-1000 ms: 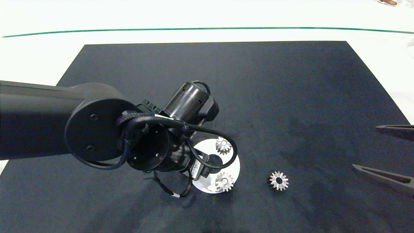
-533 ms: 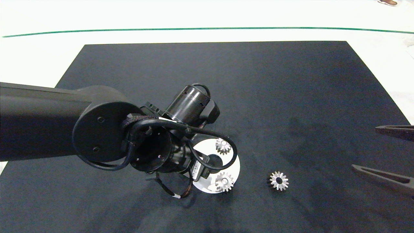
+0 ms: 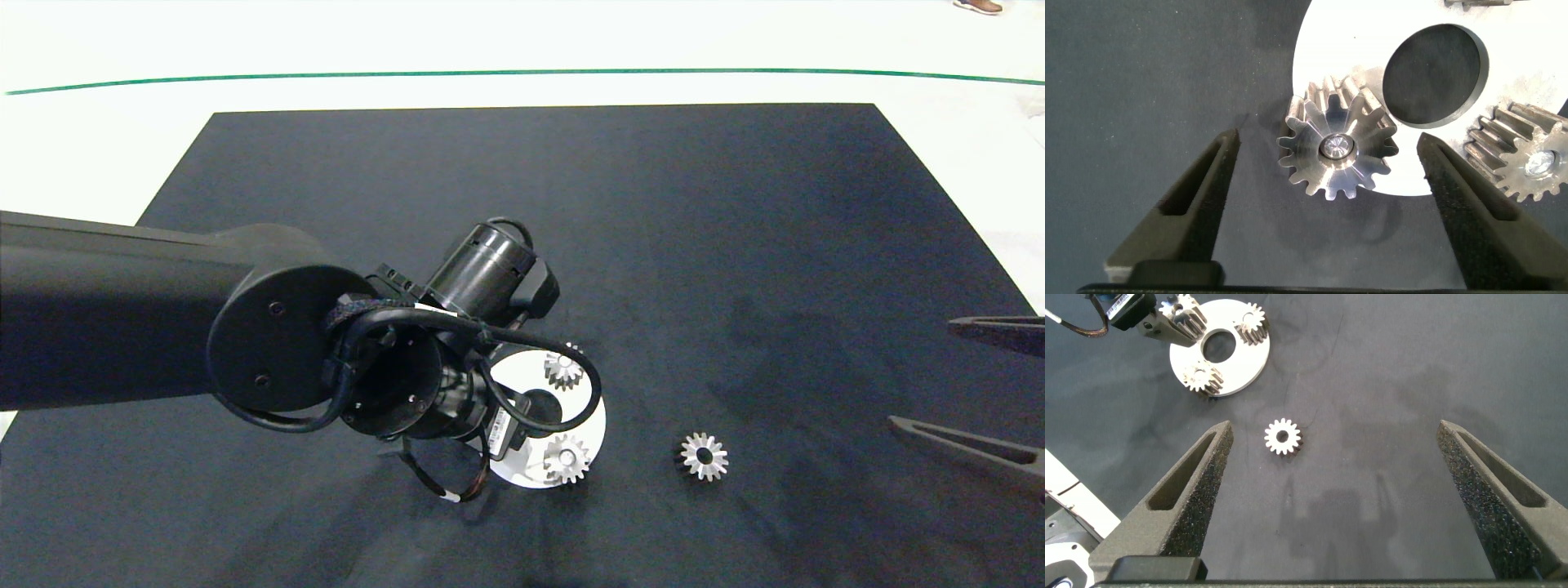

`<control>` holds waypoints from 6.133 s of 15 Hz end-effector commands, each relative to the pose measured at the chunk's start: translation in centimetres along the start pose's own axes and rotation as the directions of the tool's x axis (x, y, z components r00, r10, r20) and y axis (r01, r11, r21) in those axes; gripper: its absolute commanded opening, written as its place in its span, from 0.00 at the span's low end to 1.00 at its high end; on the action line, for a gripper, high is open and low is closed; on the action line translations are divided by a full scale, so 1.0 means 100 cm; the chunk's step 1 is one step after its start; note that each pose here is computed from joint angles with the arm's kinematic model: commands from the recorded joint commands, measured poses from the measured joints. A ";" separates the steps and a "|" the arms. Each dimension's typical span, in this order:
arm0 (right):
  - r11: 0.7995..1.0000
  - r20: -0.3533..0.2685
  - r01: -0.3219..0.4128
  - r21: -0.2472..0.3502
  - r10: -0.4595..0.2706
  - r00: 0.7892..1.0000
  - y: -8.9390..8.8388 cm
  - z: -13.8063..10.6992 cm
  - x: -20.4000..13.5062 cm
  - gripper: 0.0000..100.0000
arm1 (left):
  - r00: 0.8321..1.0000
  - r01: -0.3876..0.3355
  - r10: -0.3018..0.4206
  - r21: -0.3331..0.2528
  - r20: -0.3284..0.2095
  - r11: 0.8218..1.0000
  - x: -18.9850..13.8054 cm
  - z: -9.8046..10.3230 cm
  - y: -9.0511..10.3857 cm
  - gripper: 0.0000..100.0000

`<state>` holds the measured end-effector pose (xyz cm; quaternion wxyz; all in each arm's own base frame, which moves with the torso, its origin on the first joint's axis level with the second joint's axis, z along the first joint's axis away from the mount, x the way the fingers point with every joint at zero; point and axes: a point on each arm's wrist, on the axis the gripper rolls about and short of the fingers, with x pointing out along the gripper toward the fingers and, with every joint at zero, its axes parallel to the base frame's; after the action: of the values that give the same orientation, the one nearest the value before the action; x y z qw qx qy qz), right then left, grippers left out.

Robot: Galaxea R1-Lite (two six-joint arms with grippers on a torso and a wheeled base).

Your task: Remove an incorrectly installed larger gear and replace it with the correct smaller gear

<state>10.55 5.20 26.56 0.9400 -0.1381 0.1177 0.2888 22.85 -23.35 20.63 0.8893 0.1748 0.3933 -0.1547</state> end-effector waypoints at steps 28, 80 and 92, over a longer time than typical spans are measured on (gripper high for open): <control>1.000 0.013 -0.002 -0.008 0.003 1.000 0.001 0.000 0.000 1.00 | 0.999 -0.033 0.032 0.033 0.013 0.999 -0.007 -0.006 -0.008 0.29; 1.000 0.028 0.008 -0.013 -0.007 1.000 -0.003 -0.002 0.031 1.00 | 0.988 -0.149 0.137 -0.249 -0.066 0.957 -0.018 -0.070 0.065 0.28; 0.996 0.031 -0.075 -0.041 0.076 0.997 0.012 -0.004 0.029 1.00 | 0.991 -0.125 0.131 -0.266 0.006 0.956 -0.043 -0.073 0.070 1.00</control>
<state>12.26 7.28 25.26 0.9308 -0.1456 0.1014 0.3196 18.54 -13.63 20.15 0.9141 0.0831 0.3943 -0.0451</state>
